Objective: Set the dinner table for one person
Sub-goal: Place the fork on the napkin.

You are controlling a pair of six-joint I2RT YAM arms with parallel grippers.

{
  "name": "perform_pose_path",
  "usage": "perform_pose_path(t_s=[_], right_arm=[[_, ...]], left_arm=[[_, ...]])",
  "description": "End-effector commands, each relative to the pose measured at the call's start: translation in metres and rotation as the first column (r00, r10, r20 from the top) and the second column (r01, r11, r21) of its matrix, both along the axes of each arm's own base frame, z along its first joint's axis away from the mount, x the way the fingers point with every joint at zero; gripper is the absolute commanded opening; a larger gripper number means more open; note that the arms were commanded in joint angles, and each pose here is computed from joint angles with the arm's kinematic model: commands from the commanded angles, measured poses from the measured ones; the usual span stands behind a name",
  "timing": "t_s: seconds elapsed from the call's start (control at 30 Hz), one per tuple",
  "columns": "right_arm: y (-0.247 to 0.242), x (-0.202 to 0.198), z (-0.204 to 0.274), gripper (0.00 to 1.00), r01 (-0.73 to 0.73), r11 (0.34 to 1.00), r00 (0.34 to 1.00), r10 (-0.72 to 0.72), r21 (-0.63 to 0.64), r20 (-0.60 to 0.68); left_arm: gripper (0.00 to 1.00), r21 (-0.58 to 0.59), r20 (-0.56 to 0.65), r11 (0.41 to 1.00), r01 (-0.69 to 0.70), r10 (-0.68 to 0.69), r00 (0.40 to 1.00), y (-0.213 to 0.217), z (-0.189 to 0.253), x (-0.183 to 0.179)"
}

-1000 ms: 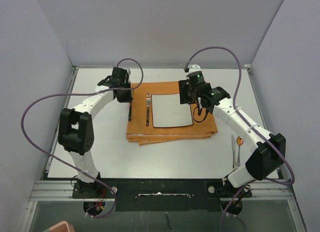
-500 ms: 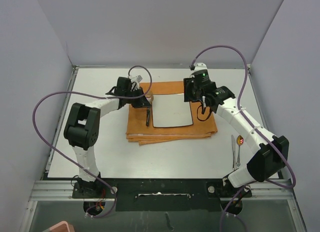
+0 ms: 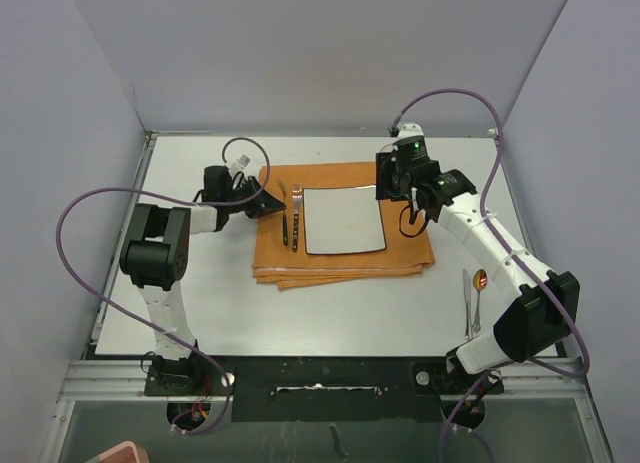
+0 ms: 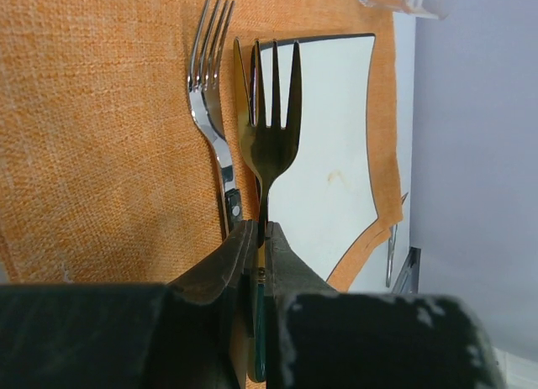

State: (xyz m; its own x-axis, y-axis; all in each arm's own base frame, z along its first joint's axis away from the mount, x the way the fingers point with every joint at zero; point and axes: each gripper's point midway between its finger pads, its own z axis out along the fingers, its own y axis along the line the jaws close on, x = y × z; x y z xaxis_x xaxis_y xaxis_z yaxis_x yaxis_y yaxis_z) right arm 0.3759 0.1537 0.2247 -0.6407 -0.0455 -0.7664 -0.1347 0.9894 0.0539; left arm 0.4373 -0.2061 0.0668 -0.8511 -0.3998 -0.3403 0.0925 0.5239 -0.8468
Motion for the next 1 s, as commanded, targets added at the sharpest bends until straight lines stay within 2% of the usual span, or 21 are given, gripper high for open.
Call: perform_pose_path(t_s=[0.0, 0.23, 0.3, 0.43, 0.53, 0.7, 0.8, 0.9, 0.97], right_arm=[[0.005, 0.012, 0.023, 0.49, -0.015, 0.999, 0.997, 0.013, 0.030, 0.077], [0.005, 0.017, 0.023, 0.49, -0.019, 0.999, 0.997, 0.016, 0.031, 0.075], [0.004, 0.017, 0.023, 0.49, -0.021, 0.999, 0.997, 0.019, 0.032, 0.075], [0.004, 0.019, 0.022, 0.49, -0.023, 0.999, 0.997, 0.021, 0.035, 0.073], [0.005, 0.019, 0.020, 0.49, -0.027, 0.999, 0.997, 0.024, 0.041, 0.068], [0.006, 0.019, 0.020, 0.49, -0.028, 0.999, 0.997, 0.025, 0.046, 0.069], [0.006, 0.019, 0.021, 0.49, -0.027, 0.998, 0.997, 0.023, 0.053, 0.075], [0.007, 0.018, 0.020, 0.49, -0.023, 0.998, 0.997, 0.018, 0.064, 0.075], [0.008, 0.017, 0.019, 0.49, -0.023, 0.997, 0.997, 0.018, 0.071, 0.075]], left_arm=[[0.00, -0.068, 0.065, 0.997, 0.043, -0.038, 0.997, -0.006, 0.013, 0.010], [0.00, -0.057, 0.015, 0.997, 0.052, -0.051, 0.999, -0.005, -0.001, 0.009], [0.08, -0.025, -0.006, 0.999, 0.048, -0.048, 0.999, -0.003, -0.007, 0.008], [0.34, 0.060, -0.028, 0.998, 0.028, -0.026, 0.999, 0.005, -0.015, 0.008], [0.44, 0.141, -0.043, 0.990, 0.002, 0.004, 0.999, 0.015, -0.017, 0.011], [0.47, 0.302, 0.001, 0.952, -0.036, 0.038, 0.999, 0.032, -0.001, 0.014], [0.48, 0.447, 0.049, 0.892, -0.067, 0.050, 0.998, 0.041, 0.021, 0.013], [0.47, 0.586, 0.002, 0.806, -0.081, 0.099, 0.995, 0.051, 0.026, 0.004], [0.43, 0.592, -0.050, 0.805, -0.047, 0.095, 0.994, 0.045, 0.027, -0.006]])
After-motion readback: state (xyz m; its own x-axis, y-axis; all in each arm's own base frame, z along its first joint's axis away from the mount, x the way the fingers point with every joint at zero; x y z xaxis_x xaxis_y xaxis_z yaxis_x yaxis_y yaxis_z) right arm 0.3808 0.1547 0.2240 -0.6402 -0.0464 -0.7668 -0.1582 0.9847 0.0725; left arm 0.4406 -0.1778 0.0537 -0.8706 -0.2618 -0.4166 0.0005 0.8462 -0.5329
